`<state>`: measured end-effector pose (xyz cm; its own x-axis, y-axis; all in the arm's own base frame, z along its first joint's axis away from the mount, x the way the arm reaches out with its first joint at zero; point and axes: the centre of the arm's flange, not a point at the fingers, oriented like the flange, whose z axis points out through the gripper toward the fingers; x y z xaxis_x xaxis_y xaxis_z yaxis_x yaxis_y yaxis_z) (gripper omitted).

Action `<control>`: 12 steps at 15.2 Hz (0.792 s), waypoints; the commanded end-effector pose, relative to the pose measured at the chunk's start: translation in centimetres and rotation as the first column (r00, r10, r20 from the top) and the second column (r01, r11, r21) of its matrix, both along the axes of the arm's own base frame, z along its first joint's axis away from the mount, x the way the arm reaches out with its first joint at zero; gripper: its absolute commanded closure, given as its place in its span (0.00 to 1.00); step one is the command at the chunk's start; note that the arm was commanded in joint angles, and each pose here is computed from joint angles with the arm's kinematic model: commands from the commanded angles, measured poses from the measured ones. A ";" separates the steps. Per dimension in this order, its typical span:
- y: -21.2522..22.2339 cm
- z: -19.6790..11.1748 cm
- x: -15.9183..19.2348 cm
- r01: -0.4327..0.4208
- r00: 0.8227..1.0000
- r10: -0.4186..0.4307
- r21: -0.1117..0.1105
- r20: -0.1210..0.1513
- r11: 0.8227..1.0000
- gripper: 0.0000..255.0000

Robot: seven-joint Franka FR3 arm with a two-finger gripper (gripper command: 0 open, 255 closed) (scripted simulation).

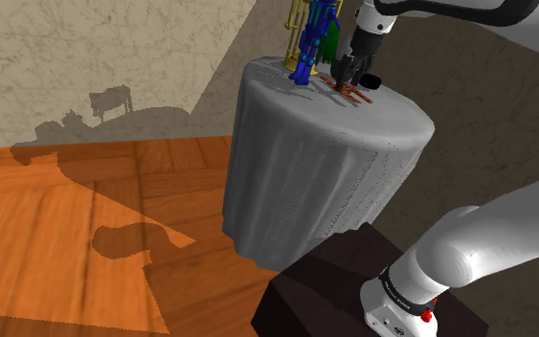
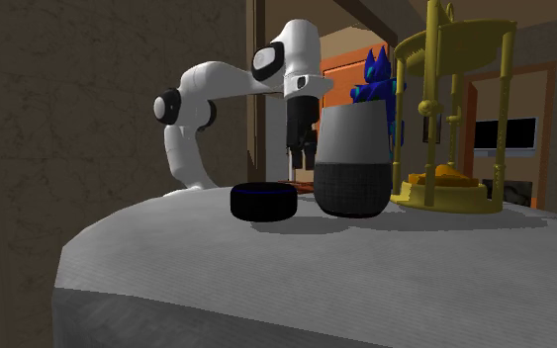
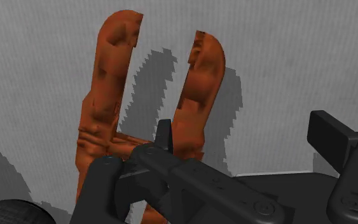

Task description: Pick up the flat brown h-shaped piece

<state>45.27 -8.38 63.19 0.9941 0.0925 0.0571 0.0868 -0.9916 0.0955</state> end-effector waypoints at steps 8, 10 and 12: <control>-4.3 -0.1 6.4 -0.008 1.000 0.008 -0.012 -0.001 1.000 0.00; -4.3 -1.2 6.4 -0.008 1.000 0.008 -0.012 -0.001 1.000 0.00; -4.3 -2.2 6.4 -0.008 1.000 0.008 -0.012 -0.001 1.000 0.00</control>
